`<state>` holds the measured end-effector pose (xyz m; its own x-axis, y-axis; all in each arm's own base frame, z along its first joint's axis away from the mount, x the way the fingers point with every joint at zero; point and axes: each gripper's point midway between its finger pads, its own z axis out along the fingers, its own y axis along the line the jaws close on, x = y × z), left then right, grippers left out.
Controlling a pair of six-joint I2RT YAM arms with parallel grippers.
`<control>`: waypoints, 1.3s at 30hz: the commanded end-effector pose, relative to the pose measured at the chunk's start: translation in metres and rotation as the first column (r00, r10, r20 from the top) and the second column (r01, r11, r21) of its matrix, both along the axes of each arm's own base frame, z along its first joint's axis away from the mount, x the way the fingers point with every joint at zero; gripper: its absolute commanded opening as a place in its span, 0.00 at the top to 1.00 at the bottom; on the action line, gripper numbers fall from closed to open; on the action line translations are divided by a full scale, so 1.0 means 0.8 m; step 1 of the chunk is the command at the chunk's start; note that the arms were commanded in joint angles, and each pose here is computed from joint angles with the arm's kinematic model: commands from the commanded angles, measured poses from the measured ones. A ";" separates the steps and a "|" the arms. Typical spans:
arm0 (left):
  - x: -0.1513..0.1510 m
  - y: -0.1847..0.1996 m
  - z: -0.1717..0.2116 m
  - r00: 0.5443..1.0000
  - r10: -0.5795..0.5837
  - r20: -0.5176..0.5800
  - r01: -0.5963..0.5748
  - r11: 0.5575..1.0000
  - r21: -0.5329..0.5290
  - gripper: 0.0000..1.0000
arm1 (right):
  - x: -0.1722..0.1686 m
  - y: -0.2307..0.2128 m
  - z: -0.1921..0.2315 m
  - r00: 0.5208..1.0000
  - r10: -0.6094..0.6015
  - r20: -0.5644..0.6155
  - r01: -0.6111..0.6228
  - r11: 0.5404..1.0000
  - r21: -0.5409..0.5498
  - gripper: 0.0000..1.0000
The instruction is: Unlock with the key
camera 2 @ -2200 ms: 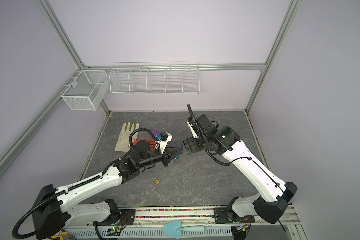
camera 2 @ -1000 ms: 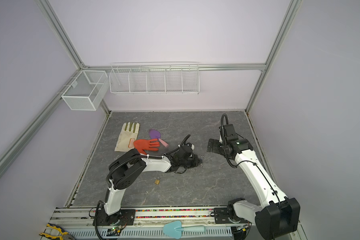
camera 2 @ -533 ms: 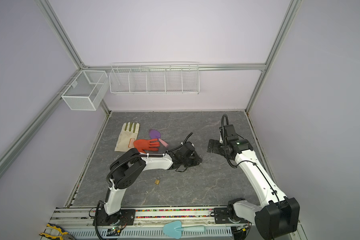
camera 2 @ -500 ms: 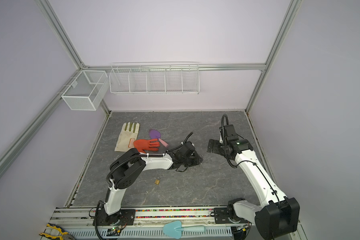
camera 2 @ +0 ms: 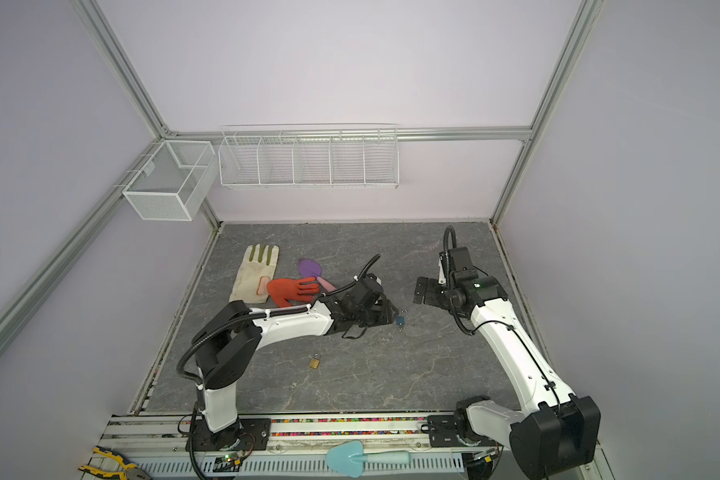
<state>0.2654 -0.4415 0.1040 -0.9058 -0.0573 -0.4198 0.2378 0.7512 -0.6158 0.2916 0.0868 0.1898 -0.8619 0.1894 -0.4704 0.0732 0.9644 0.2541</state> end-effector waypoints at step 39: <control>-0.146 0.379 -0.010 0.932 0.361 -0.022 -0.340 0.896 0.287 0.53 | -0.173 0.295 -0.125 0.792 0.592 -0.146 -0.590 0.805 0.065 0.02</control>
